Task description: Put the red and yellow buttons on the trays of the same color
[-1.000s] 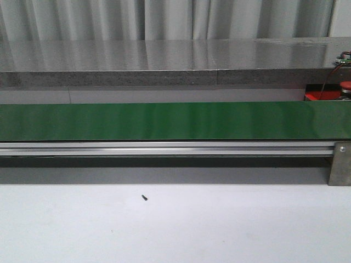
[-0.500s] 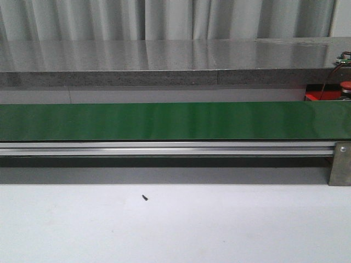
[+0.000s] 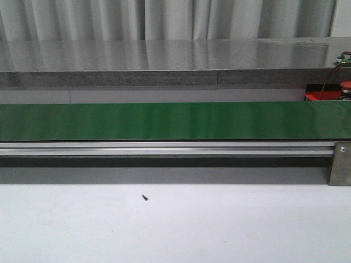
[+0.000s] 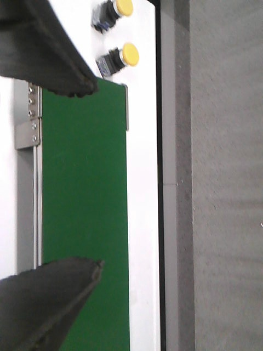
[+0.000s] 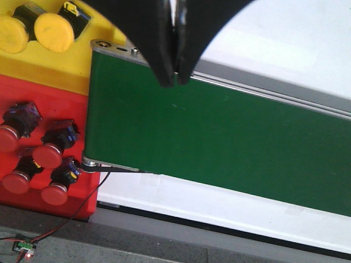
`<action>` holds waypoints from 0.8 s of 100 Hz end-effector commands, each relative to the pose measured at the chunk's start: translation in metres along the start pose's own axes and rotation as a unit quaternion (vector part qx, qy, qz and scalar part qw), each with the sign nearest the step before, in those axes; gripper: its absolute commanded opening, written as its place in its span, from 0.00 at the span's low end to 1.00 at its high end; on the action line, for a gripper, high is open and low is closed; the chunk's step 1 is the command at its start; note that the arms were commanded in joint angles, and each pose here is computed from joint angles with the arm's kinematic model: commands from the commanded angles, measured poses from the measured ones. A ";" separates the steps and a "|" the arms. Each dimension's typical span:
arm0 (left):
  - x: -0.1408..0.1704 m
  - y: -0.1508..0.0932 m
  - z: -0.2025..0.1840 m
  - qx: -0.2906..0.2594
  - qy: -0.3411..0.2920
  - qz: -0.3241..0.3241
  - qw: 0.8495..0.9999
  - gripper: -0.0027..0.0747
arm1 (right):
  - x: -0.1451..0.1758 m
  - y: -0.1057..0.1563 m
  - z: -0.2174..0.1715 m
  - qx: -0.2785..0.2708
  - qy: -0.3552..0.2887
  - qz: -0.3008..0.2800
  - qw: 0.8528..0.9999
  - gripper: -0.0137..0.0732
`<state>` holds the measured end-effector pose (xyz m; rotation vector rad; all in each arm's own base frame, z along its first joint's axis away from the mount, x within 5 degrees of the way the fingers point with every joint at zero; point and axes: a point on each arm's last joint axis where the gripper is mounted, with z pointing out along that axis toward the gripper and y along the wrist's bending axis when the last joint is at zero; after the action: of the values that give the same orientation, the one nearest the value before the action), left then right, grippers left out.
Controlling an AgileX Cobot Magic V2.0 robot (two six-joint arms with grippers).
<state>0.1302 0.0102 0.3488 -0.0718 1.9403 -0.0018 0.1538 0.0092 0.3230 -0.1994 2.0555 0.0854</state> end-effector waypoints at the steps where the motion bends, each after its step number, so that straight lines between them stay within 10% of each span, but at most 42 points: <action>1: -0.032 0.013 0.016 -0.030 0.005 -0.023 0.999 0.80 | -0.013 -0.002 -0.006 0.011 -0.041 0.001 0.999 0.08; 41: -0.099 0.087 0.136 -0.089 0.114 -0.073 0.987 0.80 | -0.012 -0.002 -0.004 0.010 -0.037 0.002 0.999 0.08; 80: -0.097 0.140 0.238 -0.090 0.195 -0.097 0.972 0.79 | -0.012 -0.002 -0.004 0.010 -0.037 0.002 0.999 0.08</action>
<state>0.3734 0.1552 0.3249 -0.3952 2.4129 0.0141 0.1536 0.0094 0.3226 -0.2016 2.0610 0.0879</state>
